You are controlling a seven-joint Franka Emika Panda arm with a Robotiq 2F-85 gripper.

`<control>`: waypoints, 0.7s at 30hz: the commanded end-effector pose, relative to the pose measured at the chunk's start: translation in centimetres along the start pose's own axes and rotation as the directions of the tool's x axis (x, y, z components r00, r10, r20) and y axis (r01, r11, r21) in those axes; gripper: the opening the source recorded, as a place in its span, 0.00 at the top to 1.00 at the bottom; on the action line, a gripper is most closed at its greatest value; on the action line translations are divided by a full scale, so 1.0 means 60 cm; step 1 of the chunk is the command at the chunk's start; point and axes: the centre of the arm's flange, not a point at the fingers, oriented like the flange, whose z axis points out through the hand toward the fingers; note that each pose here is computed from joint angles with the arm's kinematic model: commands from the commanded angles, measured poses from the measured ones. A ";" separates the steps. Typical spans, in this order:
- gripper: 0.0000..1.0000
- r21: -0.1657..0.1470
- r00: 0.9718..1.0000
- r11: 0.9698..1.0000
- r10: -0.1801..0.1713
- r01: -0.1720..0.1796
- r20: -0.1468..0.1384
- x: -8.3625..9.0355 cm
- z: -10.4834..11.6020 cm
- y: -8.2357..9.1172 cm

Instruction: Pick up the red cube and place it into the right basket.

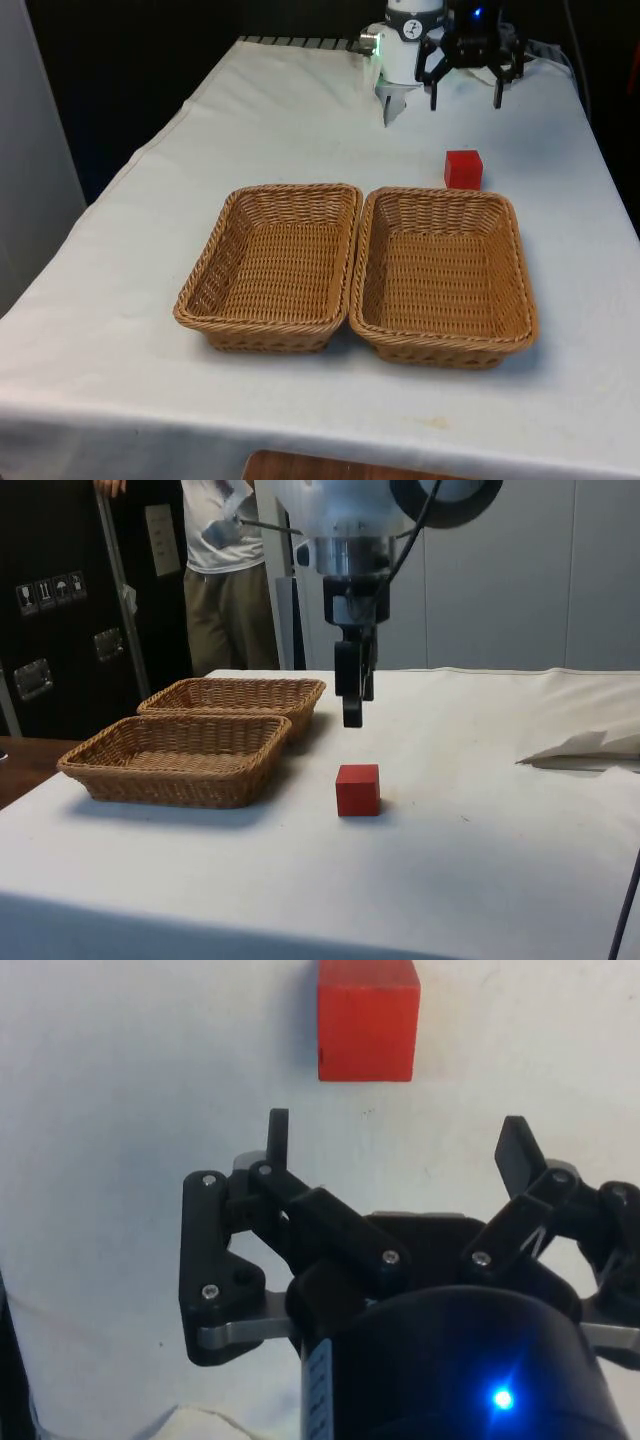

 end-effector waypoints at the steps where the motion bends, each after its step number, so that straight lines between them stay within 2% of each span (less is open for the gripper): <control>1: 0.00 0.007 1.000 1.000 0.001 -0.001 -0.005 0.000 0.006 -0.005; 6: 0.00 -0.003 1.000 1.000 -0.003 0.003 -0.003 0.002 0.019 -0.005; 14: 0.00 -0.006 1.000 1.000 0.001 -0.001 -0.008 0.002 0.051 -0.027; 21: 0.00 -0.013 1.000 1.000 0.004 -0.004 0.000 0.001 0.073 -0.028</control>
